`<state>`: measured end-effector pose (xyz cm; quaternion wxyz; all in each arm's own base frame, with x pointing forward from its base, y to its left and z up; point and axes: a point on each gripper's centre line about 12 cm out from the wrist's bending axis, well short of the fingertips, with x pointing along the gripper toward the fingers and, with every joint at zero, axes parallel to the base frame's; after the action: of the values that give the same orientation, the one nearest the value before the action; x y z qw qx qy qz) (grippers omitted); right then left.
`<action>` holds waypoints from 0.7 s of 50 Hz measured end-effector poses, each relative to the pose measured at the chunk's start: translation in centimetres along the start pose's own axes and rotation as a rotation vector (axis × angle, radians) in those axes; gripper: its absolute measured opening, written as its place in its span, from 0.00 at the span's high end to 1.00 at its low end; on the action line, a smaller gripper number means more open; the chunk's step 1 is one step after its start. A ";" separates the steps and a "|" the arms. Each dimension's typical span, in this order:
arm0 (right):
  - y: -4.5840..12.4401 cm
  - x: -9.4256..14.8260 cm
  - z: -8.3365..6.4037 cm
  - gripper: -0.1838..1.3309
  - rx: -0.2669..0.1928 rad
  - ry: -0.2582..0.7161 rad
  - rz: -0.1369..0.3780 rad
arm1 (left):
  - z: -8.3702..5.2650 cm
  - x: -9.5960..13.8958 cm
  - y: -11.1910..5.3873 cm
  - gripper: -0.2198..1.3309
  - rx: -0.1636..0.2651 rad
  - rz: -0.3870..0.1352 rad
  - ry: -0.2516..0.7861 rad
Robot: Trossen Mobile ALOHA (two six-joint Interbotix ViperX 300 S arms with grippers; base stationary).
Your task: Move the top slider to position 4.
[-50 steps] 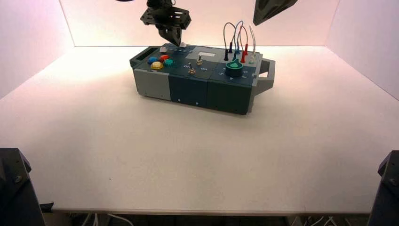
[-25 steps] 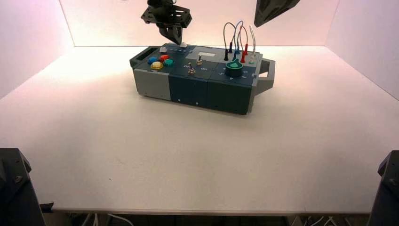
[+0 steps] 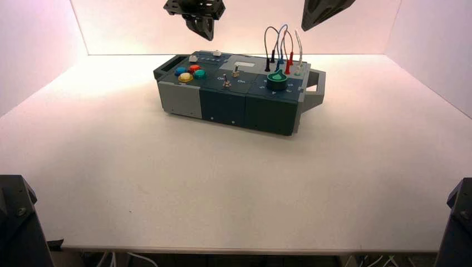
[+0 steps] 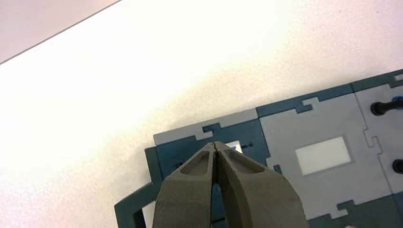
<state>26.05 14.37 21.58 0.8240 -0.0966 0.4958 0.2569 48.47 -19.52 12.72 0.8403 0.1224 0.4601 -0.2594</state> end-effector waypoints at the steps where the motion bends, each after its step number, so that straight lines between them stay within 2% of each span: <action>1: 0.0 -0.1 0.0 0.97 0.001 -0.003 0.000 | 0.0 -0.1 0.0 0.97 -0.001 -0.001 0.001; 5: 0.0 -0.2 0.0 0.97 0.001 -0.006 0.000 | 0.1 -0.4 -0.2 0.96 -0.001 -0.004 0.004; 18: -0.1 -0.5 -0.1 0.97 -0.019 -0.011 -0.012 | 1.4 -4.2 -1.2 0.96 0.000 -0.015 -0.030; 28: -0.2 -0.4 -0.4 0.97 -0.026 -0.002 -0.020 | 1.4 -5.9 -2.7 0.96 0.022 -0.030 -0.035; 35: -0.2 -0.1 -0.9 0.97 -0.028 0.018 -0.019 | 0.8 -6.8 -3.5 0.96 0.030 -0.046 -0.016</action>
<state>25.41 13.80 21.21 0.8205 -0.1153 0.4985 0.2550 44.15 -20.62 18.99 0.8358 0.1221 0.4523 -0.2864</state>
